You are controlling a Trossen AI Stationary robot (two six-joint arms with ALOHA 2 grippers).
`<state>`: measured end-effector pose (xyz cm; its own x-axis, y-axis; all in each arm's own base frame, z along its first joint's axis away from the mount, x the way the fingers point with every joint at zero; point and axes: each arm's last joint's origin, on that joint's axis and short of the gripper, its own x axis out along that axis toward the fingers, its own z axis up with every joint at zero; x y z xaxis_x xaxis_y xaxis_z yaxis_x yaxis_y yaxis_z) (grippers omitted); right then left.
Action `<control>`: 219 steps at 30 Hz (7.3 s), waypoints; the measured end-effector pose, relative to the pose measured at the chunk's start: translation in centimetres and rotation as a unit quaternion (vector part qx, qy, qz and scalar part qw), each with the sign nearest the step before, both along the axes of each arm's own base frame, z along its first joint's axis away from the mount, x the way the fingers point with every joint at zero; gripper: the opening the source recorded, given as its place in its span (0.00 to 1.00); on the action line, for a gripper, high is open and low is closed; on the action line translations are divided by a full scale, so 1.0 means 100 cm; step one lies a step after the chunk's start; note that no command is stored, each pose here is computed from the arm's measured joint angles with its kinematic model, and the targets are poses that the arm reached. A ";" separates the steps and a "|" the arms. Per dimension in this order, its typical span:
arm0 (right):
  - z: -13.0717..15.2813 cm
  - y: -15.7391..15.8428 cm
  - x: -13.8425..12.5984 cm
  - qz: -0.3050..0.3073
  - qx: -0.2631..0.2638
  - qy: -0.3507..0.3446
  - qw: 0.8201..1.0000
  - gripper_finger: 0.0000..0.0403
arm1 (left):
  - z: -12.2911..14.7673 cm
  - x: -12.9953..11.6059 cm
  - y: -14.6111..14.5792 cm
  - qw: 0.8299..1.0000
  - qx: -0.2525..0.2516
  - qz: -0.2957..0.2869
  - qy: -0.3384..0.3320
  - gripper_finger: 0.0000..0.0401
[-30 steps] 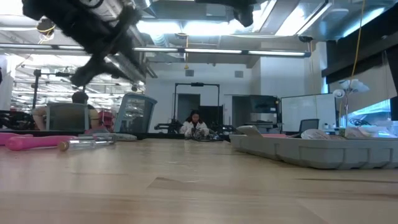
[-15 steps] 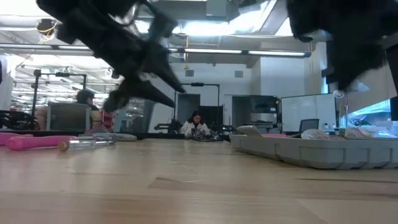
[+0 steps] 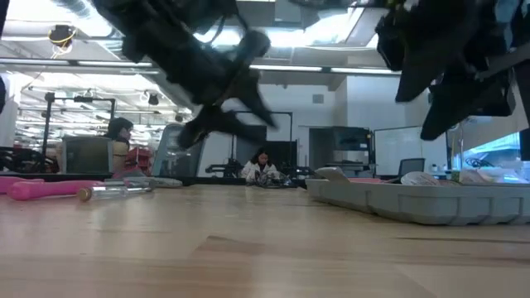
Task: Prefit tool cases
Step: Remove the orange allen wrench set from the gray prefit tool case, then remove the orange allen wrench set from the gray tool case
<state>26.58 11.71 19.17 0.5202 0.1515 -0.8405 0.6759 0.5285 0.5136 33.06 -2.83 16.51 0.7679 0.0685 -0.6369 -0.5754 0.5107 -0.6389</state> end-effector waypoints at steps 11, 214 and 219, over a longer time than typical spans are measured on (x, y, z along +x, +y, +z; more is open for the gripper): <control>-0.018 -0.025 0.013 -0.007 0.045 0.060 0.997 0.58 | -0.045 0.012 -0.038 0.996 -0.083 -0.037 0.009 0.28; -0.061 -0.013 0.061 0.404 -0.395 -0.045 0.824 0.50 | -0.050 0.035 -0.098 0.954 0.189 -0.215 0.094 0.00; -0.064 -0.015 0.063 0.401 -0.395 -0.043 0.825 0.48 | -0.050 0.035 -0.098 0.954 0.187 -0.213 0.097 0.00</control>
<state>32.83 10.19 12.81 0.5816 -0.1020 -0.8070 -0.0748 0.9812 -0.1779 36.54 -12.64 11.49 0.6474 0.0269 -0.7617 -0.3530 0.8963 -0.2684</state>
